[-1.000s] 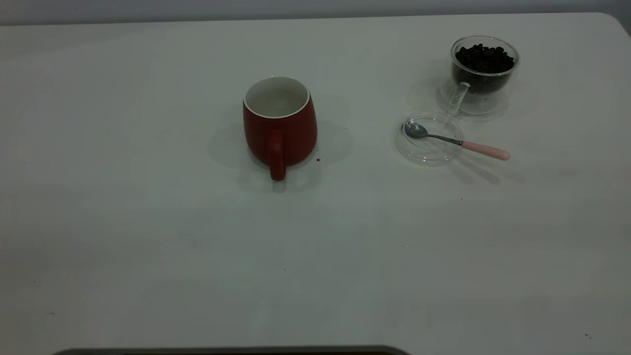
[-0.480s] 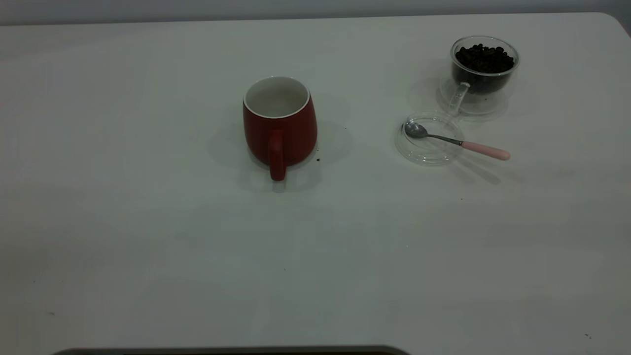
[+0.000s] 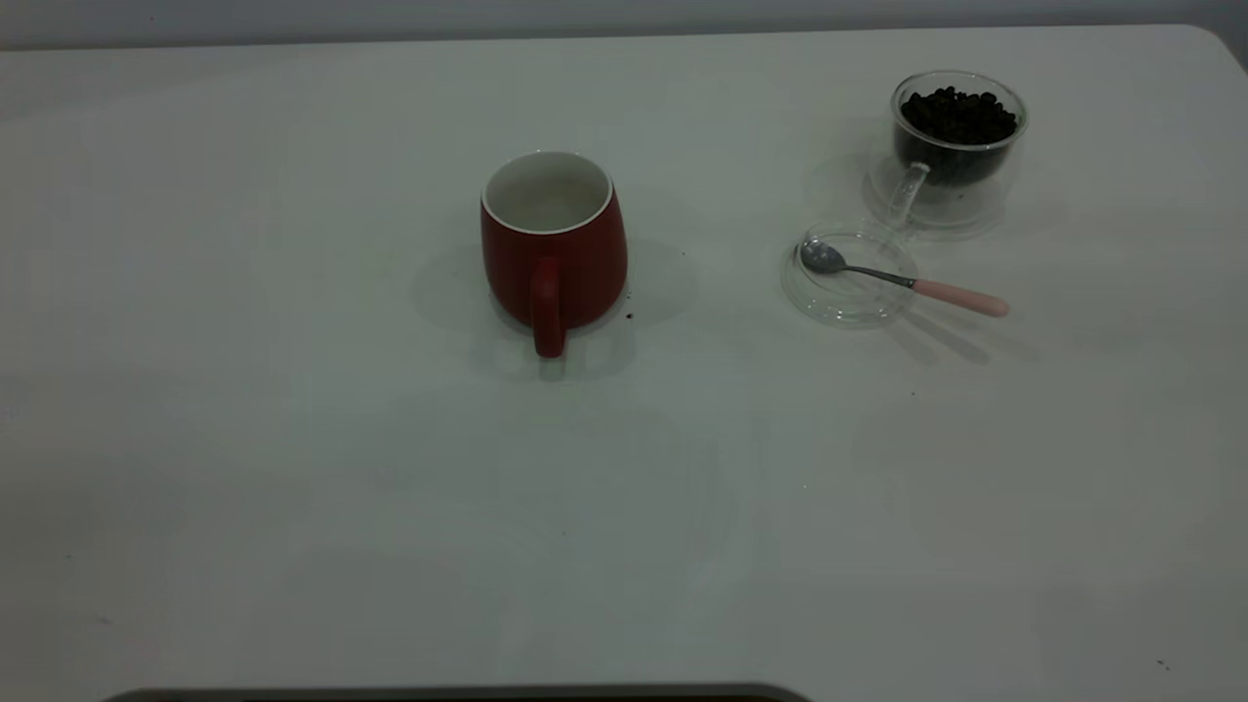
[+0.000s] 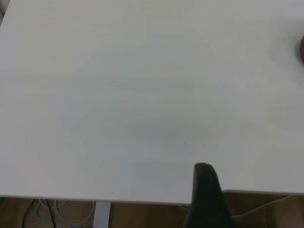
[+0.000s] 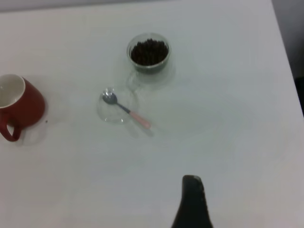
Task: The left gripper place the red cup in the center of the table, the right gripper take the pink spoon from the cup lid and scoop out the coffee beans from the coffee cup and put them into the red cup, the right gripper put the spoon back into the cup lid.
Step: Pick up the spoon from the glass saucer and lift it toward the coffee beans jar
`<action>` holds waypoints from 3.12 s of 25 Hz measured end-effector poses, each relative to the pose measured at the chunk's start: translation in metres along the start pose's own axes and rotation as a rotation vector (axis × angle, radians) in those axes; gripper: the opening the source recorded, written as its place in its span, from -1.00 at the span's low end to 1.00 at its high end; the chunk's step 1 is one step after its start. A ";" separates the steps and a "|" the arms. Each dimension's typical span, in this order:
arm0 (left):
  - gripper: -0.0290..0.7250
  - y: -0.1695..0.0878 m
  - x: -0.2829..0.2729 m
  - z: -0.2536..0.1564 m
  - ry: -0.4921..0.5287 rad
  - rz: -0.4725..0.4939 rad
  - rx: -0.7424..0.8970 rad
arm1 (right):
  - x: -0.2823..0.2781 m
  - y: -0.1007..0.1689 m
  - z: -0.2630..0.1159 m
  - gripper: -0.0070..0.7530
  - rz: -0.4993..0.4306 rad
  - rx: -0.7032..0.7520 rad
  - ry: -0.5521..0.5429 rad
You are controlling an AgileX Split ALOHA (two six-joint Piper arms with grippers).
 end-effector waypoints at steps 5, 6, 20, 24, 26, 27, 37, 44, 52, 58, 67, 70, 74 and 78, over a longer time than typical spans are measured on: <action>0.59 0.000 0.000 0.000 0.000 0.000 0.000 | 0.043 -0.005 0.044 0.71 0.080 0.029 0.100; 0.59 0.000 0.000 0.000 0.000 0.000 0.000 | 0.054 -0.005 0.051 0.71 0.101 0.038 0.125; 0.59 0.000 0.000 0.000 0.000 0.000 0.002 | 0.205 0.003 0.050 0.69 0.336 0.259 0.425; 0.59 0.000 0.000 0.000 0.000 0.000 0.002 | 0.241 0.004 0.037 0.69 0.398 0.350 0.481; 0.59 0.000 0.000 0.000 0.000 0.000 0.002 | 0.257 -0.002 0.027 0.69 0.419 0.410 0.515; 0.59 0.000 0.000 0.000 0.000 0.000 0.002 | 0.265 -0.006 0.020 0.69 0.428 0.443 0.537; 0.59 0.000 0.000 0.000 0.000 0.001 0.002 | 0.316 -0.016 -0.034 0.69 0.483 0.664 0.623; 0.59 0.000 0.000 0.000 0.000 0.001 0.001 | 0.345 -0.009 -0.077 0.69 0.470 0.807 0.591; 0.59 0.000 0.000 0.000 0.000 0.001 0.000 | 0.366 0.000 -0.115 0.68 0.429 0.903 0.546; 0.59 0.000 0.000 0.000 0.000 0.001 0.000 | 0.376 0.003 -0.131 0.67 0.423 0.905 0.573; 0.59 0.000 0.000 0.000 0.000 0.001 0.000 | 0.404 0.009 -0.129 0.66 0.480 0.864 0.551; 0.59 0.000 0.000 0.000 0.000 0.001 0.000 | 0.413 0.015 -0.127 0.65 0.515 0.854 0.545; 0.59 0.000 0.000 0.000 0.000 0.001 0.000 | 0.420 0.017 -0.125 0.63 0.529 0.843 0.536; 0.59 0.000 0.000 0.000 0.000 0.001 0.000 | 0.423 0.016 -0.120 0.61 0.534 0.826 0.518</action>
Point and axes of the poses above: a point on each arm's last joint axis where the gripper is mounted, x pointing out along that axis toward the gripper, y along the wrist's bending axis when the last joint is at zero, z = x × y, the point moved 3 cm from there along x, pointing out along that axis toward the gripper, and after that the axes turned 13 degrees about -x, right-handed, at the moved point
